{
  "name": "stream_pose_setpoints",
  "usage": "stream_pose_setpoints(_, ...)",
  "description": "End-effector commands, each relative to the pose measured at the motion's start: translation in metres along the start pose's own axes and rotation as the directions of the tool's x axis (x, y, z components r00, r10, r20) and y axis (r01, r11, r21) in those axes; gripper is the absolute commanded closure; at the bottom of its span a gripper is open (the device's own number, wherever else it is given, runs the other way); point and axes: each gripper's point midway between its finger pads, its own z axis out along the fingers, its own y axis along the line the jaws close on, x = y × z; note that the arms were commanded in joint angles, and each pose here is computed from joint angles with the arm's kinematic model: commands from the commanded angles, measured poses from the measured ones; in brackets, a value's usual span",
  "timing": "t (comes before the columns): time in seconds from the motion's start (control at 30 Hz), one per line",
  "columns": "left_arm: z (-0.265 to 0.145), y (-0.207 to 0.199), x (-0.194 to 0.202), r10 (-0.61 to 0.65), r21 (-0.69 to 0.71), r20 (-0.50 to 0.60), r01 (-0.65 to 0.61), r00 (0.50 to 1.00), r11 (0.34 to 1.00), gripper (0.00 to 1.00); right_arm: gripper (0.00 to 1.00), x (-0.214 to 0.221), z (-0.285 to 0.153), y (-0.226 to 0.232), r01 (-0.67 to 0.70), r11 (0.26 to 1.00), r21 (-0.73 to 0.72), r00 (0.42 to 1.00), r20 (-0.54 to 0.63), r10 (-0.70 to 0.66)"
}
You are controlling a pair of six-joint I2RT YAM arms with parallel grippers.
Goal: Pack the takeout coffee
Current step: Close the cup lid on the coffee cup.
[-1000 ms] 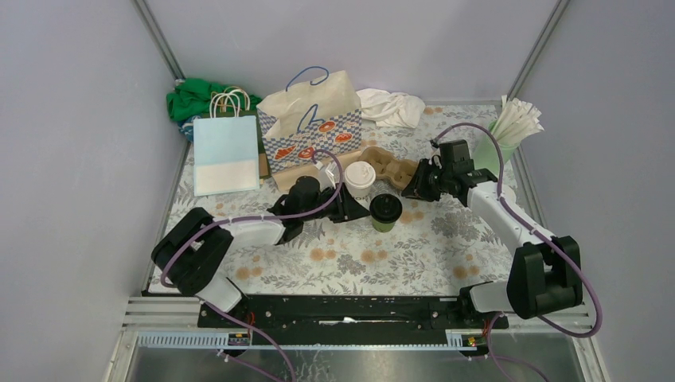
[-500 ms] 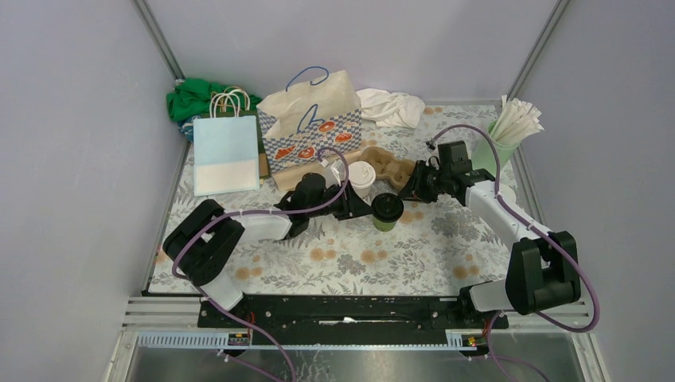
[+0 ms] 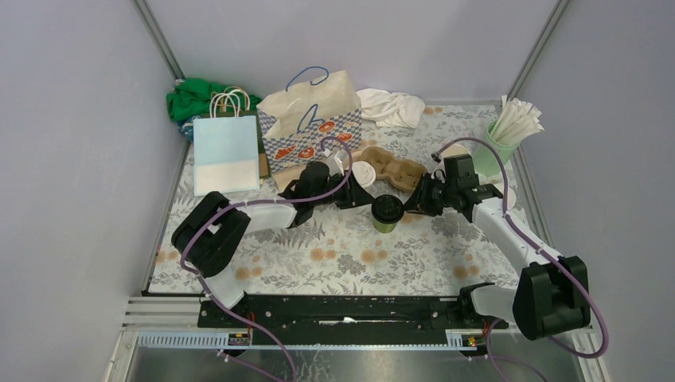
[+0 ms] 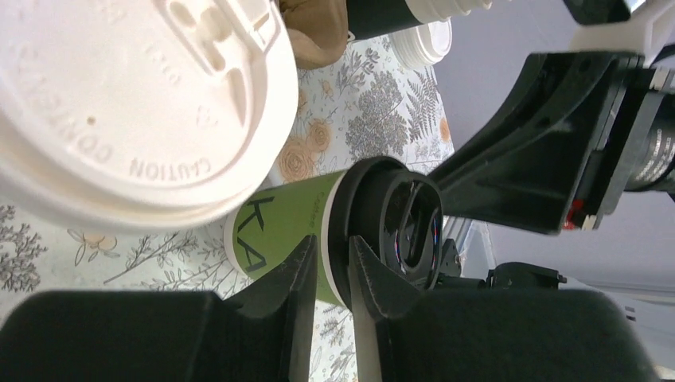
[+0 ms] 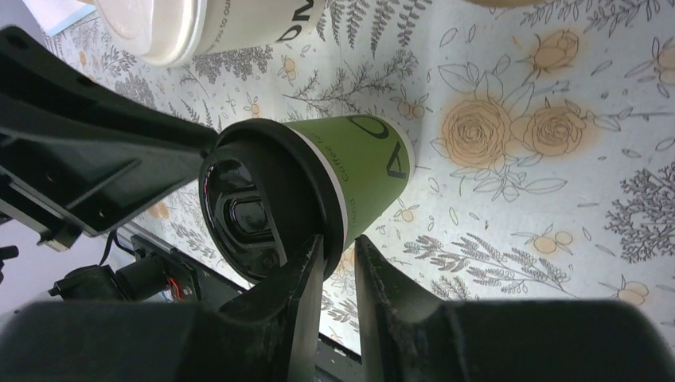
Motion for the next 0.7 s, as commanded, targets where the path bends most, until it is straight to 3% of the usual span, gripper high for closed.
stream_pose_setpoints(0.0, 0.009, -0.013, -0.019, 0.064, 0.038, 0.021, -0.064, 0.998, 0.997, 0.75, 0.71, 0.016, -0.009, 0.000, -0.019, 1.000, -0.012, 1.000, -0.012, 0.019)
stream_pose_setpoints(0.67, -0.023, -0.020, -0.025, 0.100, 0.007, 0.039, -0.101, 0.994, 0.995, 0.70, 0.68, -0.010, -0.026, 0.013, 0.014, 1.000, 0.007, 0.998, 0.068, -0.014)
